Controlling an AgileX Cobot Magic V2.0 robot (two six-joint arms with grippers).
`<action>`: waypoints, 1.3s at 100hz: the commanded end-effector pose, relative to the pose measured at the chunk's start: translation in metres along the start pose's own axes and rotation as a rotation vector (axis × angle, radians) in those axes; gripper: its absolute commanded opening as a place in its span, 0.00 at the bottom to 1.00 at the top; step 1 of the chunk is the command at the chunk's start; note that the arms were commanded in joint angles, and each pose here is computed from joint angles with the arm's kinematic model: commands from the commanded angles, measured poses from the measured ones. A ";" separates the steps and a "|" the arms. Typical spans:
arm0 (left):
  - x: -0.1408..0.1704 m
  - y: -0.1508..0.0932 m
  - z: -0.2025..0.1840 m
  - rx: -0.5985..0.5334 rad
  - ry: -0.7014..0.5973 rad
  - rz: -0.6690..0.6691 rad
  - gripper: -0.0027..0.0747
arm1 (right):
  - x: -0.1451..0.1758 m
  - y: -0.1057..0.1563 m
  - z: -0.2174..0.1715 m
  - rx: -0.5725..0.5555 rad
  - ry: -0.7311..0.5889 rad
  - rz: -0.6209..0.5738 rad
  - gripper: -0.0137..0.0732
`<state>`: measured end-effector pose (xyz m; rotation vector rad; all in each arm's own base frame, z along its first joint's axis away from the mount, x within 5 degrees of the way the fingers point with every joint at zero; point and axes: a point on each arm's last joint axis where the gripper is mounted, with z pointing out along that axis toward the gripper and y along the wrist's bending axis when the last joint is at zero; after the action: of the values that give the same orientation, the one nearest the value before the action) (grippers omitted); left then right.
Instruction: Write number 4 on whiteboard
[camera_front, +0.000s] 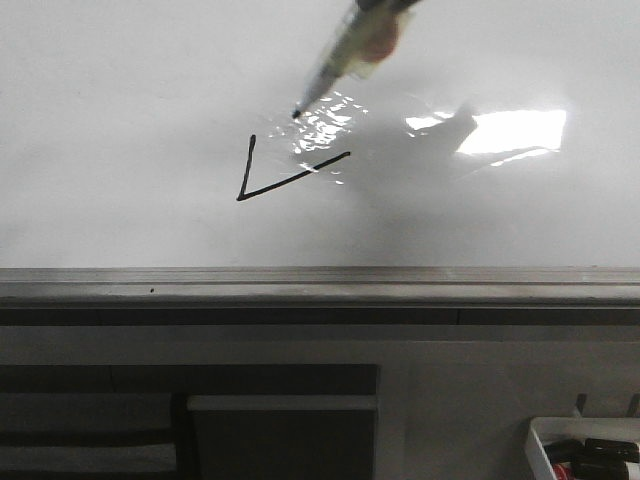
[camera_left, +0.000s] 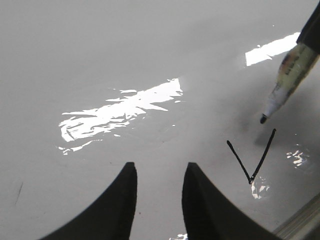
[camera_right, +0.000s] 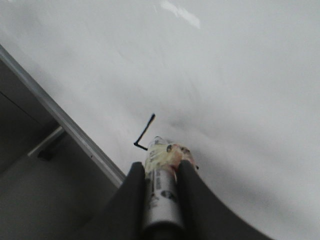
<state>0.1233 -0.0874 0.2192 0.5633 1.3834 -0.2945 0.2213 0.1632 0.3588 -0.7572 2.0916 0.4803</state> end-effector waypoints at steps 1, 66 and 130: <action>-0.016 0.004 0.004 -0.031 -0.113 -0.015 0.29 | -0.022 0.000 -0.014 0.026 -0.156 -0.020 0.09; -0.019 -0.020 0.009 0.213 -0.119 0.233 0.29 | 0.022 0.021 0.018 -0.084 0.032 -0.013 0.09; -0.007 -0.044 0.073 0.419 0.039 0.131 0.40 | -0.002 0.050 0.002 -0.171 0.001 -0.119 0.09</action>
<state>0.1584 -0.1592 0.2064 1.0779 1.4098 -0.4205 0.1927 0.2036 0.3384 -1.0223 2.1179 0.5679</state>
